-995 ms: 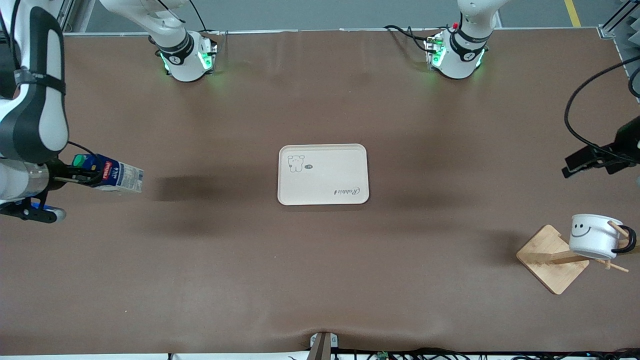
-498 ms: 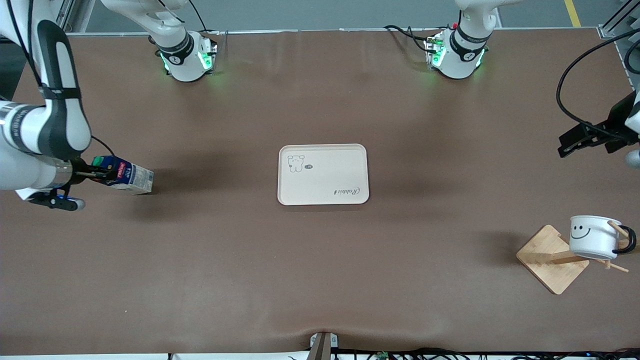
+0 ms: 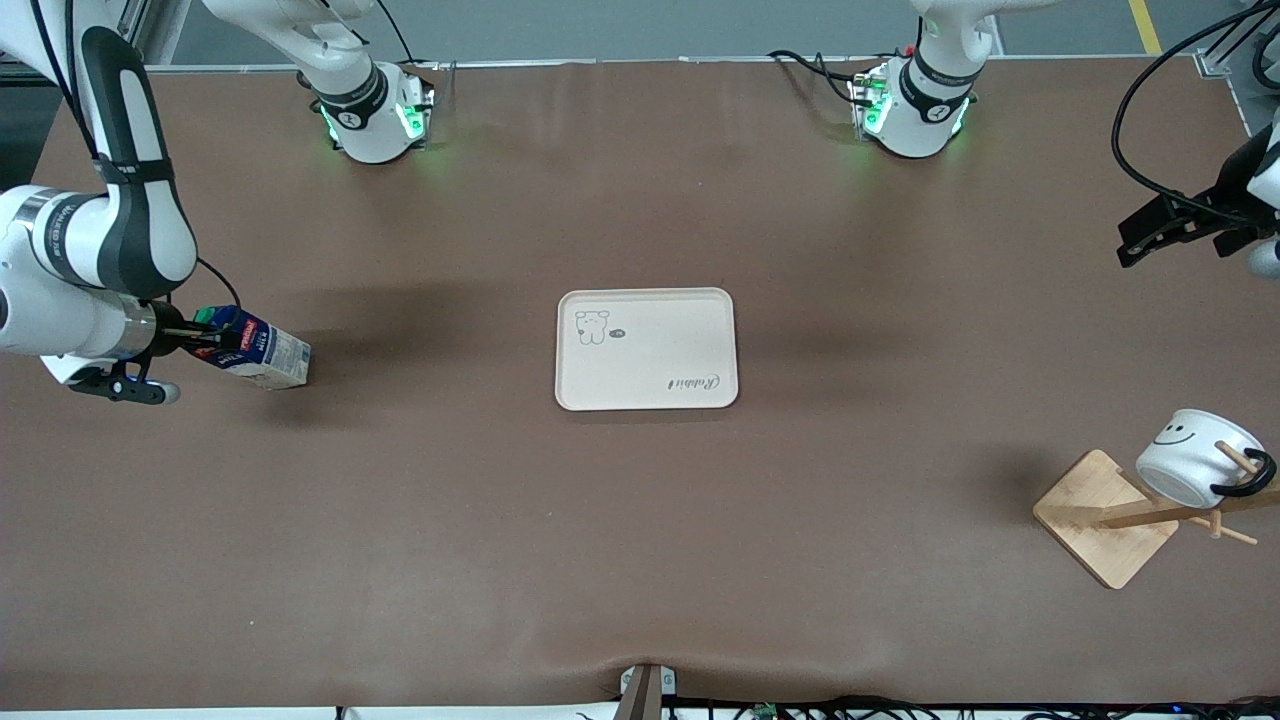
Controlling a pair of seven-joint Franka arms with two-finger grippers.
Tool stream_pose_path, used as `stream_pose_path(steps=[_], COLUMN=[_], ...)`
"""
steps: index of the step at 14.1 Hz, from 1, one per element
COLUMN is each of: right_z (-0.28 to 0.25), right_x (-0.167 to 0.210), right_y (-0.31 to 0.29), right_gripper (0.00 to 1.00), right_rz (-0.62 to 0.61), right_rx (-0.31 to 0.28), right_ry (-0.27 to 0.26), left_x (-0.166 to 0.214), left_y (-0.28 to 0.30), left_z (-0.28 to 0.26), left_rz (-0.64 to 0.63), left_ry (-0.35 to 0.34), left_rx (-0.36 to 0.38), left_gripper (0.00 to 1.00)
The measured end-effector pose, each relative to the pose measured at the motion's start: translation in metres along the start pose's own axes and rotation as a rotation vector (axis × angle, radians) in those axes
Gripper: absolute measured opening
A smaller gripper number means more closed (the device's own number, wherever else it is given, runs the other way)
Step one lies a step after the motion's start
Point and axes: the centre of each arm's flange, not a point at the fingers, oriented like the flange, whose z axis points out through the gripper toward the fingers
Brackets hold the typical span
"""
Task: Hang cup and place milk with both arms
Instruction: 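Carry the milk carton away from the tray with the right gripper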
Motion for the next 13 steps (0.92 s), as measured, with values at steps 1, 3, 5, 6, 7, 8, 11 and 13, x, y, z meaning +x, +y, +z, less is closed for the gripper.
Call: stream_pose_path(steps=[1, 3, 5, 6, 7, 8, 11, 13], right_z=[0.002, 0.015, 0.014, 0.014, 0.014, 0.014, 0.004, -0.018], right_x=[-0.001, -0.004, -0.003, -0.003, -0.003, -0.003, -0.003, 0.0], right_y=[0.0, 0.0, 0.0, -0.001, -0.001, -0.001, -0.005, -0.011], right_gripper=[0.74, 0.96, 1.0, 1.0, 1.0, 1.0, 1.0, 1.0], right_rz=[-0.008, -0.015, -0.017, -0.018, -0.018, -0.019, -0.027, -0.036], right_rx=[0.0, 0.0, -0.001, -0.001, -0.001, -0.001, -0.001, -0.003], right_ry=[-0.005, -0.026, -0.024, -0.024, -0.023, -0.023, -0.043, -0.046], left_x=[-0.001, -0.003, -0.004, -0.004, -0.005, -0.005, -0.006, -0.007], left_y=[0.0, 0.0, 0.001, 0.003, 0.005, 0.007, 0.012, 0.015], left_z=[0.0, 0.001, 0.001, 0.001, 0.001, 0.002, 0.002, 0.002], left_rz=[0.0, -0.001, 0.0, 0.002, 0.004, 0.007, 0.018, 0.023], left_ry=[-0.008, -0.018, -0.025, -0.028, -0.031, -0.034, -0.039, -0.04], left_rx=[0.001, 0.002, -0.013, -0.025, -0.032, -0.034, -0.035, -0.035], left_gripper=[1.0, 1.0, 1.0, 1.0, 1.0, 1.0, 1.0, 1.0])
